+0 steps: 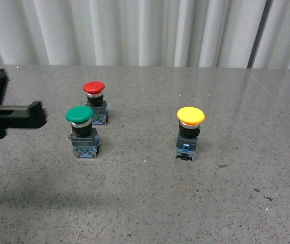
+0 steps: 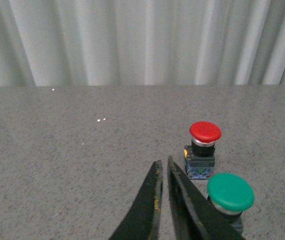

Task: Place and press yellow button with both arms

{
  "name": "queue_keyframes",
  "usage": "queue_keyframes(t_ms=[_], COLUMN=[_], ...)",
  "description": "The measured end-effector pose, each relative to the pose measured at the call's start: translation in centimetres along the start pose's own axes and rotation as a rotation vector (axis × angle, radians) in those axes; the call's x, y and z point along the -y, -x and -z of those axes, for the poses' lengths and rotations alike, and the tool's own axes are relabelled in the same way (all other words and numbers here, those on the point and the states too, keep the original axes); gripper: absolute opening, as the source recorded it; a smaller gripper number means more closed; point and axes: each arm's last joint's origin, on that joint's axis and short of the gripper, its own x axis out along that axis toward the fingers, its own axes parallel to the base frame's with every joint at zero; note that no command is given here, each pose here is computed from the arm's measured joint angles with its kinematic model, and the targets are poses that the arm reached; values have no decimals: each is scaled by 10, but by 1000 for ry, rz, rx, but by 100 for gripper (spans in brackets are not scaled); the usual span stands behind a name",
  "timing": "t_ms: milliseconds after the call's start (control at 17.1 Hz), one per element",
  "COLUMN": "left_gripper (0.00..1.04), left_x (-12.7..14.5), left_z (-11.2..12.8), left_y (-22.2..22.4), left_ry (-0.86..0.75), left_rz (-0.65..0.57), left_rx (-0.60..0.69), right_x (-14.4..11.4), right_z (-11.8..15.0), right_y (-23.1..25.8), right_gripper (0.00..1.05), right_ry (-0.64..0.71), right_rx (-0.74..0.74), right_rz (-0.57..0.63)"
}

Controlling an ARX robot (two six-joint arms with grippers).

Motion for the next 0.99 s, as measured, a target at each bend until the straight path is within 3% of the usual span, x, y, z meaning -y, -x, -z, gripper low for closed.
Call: queue_keyframes(t_ms=[58,292,993], left_gripper=[2,2,2], left_x=[-13,-41,-74], left_z=[2,12,9], left_y=[9,35,77], left_ry=[17,4,10], left_rz=[-4,-9,10], left_rx=[42,-2,11], right_x=[0,0,0], right_z=[0,0,0], right_y=[0,0,0], right_gripper=[98,98,98], right_ry=[0,0,0], right_rx=[0,0,0], right_rz=[1,0,0])
